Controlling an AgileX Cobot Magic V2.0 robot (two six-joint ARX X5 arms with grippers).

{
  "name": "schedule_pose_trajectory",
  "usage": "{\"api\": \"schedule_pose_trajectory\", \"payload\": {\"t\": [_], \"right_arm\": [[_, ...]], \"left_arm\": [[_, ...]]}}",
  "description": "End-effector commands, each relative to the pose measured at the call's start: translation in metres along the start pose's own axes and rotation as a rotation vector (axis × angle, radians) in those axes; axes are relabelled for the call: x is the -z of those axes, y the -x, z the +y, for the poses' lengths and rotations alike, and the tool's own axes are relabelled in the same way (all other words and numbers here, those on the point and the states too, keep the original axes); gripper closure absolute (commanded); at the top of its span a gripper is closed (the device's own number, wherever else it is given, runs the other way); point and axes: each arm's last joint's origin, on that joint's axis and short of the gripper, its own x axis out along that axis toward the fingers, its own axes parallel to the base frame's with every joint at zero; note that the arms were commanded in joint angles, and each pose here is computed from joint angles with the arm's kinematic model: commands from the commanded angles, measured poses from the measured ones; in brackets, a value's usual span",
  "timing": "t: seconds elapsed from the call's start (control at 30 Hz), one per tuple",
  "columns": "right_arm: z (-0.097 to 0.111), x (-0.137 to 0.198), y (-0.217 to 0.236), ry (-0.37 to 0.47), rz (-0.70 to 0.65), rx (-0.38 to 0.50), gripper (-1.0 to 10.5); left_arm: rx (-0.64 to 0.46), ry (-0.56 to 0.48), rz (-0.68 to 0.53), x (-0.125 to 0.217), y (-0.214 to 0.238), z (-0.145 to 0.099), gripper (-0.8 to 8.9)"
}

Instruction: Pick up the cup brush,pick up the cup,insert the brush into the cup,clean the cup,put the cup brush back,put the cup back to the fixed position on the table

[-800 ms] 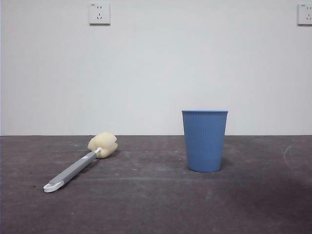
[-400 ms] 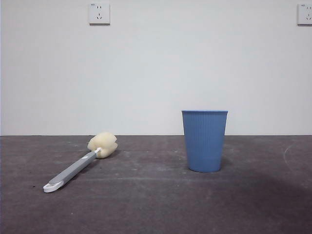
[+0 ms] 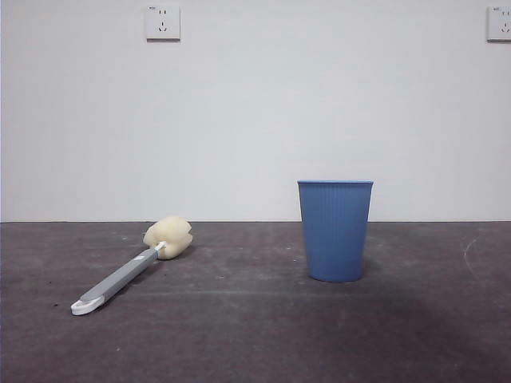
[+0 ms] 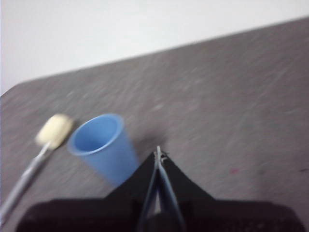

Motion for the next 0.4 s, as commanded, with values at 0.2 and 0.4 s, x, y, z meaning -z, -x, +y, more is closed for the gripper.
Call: {"api": "schedule_pose_trajectory", "payload": {"t": [0.2, 0.4], "right_arm": [[0.015, -0.046, 0.002, 0.08, 0.235, -0.135, 9.6], [0.023, -0.072, 0.008, 0.138, 0.359, -0.155, 9.6]], "left_arm": [[0.054, -0.045, 0.215, -0.037, 0.004, -0.014, 8.19], [0.114, -0.076, 0.383, -0.056, 0.005, -0.021, 8.2]]}}
